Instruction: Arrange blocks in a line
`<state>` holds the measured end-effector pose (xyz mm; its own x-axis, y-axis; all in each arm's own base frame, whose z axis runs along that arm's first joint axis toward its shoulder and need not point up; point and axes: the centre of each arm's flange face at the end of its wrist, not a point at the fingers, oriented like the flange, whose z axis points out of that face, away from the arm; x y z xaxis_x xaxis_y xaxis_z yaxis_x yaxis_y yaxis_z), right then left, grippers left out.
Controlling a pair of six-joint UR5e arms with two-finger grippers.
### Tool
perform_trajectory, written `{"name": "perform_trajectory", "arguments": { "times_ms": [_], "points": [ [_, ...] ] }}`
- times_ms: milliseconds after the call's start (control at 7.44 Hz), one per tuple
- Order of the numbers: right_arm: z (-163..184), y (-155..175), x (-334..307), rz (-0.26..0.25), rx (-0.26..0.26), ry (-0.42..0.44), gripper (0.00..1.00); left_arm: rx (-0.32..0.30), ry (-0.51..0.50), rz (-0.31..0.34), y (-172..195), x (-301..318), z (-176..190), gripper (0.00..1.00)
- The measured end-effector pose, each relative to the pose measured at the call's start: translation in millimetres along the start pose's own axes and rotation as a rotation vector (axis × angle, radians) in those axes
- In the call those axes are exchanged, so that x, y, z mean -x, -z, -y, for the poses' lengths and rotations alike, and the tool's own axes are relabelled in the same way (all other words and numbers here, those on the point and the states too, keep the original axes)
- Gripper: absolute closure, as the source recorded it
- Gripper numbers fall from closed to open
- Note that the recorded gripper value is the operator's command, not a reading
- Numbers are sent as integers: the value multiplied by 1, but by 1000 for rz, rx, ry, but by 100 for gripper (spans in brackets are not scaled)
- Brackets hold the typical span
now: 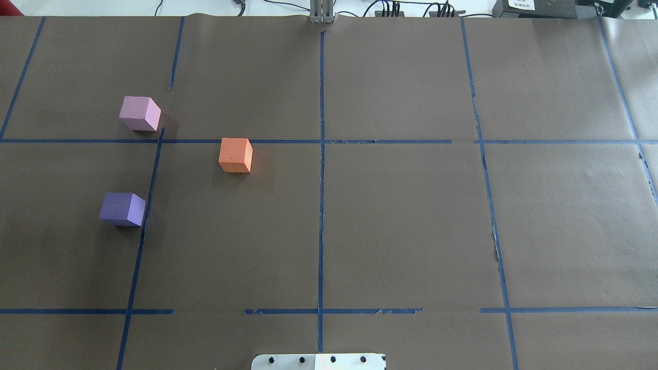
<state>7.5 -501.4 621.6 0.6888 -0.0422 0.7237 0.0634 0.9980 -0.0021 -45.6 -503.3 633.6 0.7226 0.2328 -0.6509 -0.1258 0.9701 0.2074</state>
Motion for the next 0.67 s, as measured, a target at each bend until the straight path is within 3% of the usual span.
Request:
{"name": "perform_trajectory", "arguments": {
  "times_ms": [403,672],
  "points": [
    [0,0,0,0,0,0,0,3,6,3,-4,3,1,0],
    [0,0,0,0,0,0,0,-72,-65,4,4,-6,12,0]
  ]
}}
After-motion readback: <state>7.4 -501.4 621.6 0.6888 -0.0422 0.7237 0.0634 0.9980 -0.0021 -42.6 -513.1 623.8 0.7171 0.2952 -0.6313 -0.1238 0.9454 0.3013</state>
